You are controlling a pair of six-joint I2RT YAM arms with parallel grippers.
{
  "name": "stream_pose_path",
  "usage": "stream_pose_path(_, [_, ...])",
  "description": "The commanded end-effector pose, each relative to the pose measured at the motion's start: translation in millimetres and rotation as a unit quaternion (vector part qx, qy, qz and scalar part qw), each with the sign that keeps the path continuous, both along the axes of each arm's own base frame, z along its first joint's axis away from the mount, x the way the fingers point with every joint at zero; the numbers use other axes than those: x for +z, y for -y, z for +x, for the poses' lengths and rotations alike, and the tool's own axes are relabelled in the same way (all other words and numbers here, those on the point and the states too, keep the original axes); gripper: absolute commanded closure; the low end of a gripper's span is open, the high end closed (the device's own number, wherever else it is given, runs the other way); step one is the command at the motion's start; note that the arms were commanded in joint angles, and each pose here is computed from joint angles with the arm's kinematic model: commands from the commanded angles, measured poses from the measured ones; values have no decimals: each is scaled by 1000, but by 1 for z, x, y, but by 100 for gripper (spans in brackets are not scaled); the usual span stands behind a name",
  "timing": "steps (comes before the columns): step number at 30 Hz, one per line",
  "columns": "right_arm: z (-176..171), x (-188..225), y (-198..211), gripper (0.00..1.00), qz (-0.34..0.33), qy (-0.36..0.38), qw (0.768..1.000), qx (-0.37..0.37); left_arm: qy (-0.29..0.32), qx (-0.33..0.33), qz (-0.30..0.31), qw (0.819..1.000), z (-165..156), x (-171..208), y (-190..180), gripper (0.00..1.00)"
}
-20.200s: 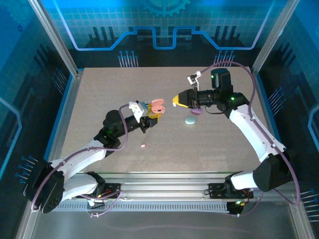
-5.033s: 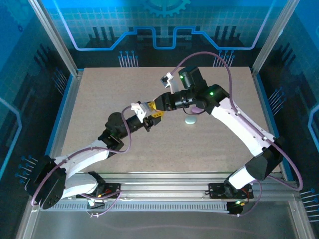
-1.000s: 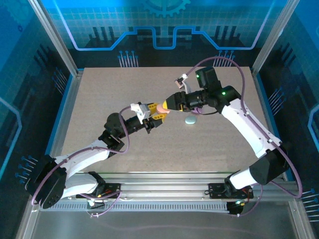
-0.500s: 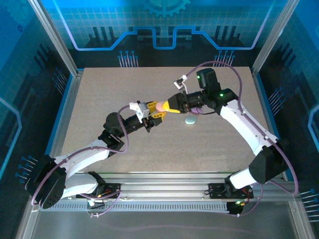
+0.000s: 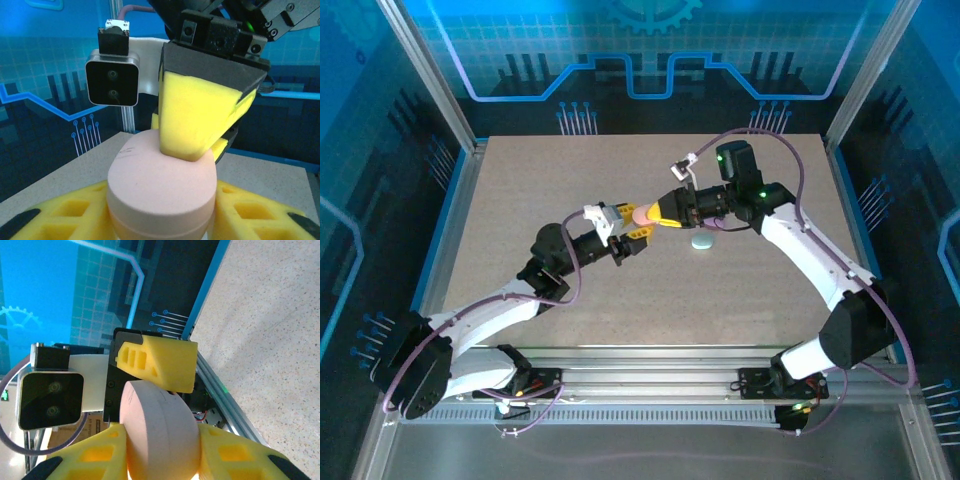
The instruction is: Insert the wireless bluetooth earbuds into the charging case
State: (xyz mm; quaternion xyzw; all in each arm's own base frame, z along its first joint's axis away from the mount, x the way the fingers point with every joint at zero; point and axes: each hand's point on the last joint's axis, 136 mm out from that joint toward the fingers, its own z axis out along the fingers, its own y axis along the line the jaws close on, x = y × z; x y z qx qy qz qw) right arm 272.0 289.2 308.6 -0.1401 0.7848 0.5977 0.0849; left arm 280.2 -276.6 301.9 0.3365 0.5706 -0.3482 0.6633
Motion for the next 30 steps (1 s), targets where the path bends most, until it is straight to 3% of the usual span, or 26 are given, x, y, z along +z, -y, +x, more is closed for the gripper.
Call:
stream_pose_path(1, [7,4,6,86,3,13,1000,-25,14,7,6,1000,2,9,2,52])
stream_pose_path(6, [14,1,11,87,5,9,999,-42,4,13,16,1000,4,2,0,50])
stream_pose_path(14, [33,-22,28,87,-25,11,995,-99,4,18,25,1000,-3,-3,-6,39])
stream_pose_path(21, [59,-116,54,86,-126,-34,976,-175,3,67,-7,998,-3,10,-27,30])
stream_pose_path(30, [59,-226,41,86,-180,-128,962,-158,-48,125,-5,991,8,15,-44,23])
